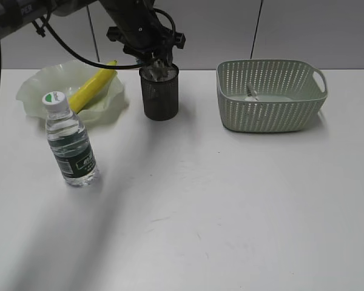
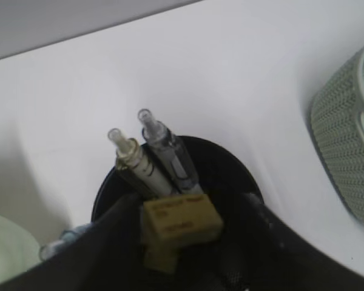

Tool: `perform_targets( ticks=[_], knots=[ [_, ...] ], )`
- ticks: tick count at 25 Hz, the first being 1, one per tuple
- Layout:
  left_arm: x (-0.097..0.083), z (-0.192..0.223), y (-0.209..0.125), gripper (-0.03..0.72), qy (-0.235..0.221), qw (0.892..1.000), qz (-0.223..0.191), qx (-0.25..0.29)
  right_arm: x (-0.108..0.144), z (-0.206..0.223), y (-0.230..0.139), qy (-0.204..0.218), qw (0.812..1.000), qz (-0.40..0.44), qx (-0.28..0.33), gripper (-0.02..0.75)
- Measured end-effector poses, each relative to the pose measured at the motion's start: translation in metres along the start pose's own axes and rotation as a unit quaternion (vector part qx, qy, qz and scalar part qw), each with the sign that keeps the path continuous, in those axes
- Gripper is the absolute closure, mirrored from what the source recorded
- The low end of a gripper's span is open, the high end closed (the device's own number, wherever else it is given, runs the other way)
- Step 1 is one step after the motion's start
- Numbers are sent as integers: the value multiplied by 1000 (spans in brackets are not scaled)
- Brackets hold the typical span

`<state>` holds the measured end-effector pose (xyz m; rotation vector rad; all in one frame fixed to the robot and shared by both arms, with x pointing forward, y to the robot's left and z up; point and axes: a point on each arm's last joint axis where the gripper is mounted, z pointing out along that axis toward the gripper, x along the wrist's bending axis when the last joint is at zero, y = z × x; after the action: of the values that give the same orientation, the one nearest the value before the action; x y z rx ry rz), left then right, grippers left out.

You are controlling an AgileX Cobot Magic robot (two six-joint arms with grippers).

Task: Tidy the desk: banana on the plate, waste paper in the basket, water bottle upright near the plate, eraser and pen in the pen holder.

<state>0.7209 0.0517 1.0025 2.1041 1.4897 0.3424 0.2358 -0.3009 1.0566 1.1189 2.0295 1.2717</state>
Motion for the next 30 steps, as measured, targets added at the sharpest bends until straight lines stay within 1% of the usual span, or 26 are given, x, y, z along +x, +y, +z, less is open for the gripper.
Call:
perform_targets(
  ticks=[3, 8, 11, 15, 18, 23, 27, 30],
  knots=[
    [1, 0, 0, 273, 3, 1000, 2, -2, 0, 0, 0, 0, 1000, 0, 0, 265],
    [0, -9, 3, 264, 4, 1000, 3, -3, 0, 0, 0, 0, 1000, 0, 0, 265],
    [0, -28, 7, 262, 5, 1000, 3, -3, 0, 0, 0, 0, 1000, 0, 0, 265],
    [-2, -78, 12, 262, 6, 1000, 4, 6, 0, 0, 0, 0, 1000, 0, 0, 265],
    [-3, -121, 17, 262, 5, 1000, 5, -8, 0, 0, 0, 0, 1000, 0, 0, 265],
    [-9, -200, 25, 270, -7, 997, 8, -78, 0, 0, 0, 0, 1000, 0, 0, 265],
    [-9, -268, 23, 293, -6, 990, 12, -141, 0, 0, 0, 0, 1000, 0, 0, 265],
    [-7, -313, 13, 297, 0, 984, 14, -178, 0, 0, 0, 0, 1000, 0, 0, 265]
  ],
)
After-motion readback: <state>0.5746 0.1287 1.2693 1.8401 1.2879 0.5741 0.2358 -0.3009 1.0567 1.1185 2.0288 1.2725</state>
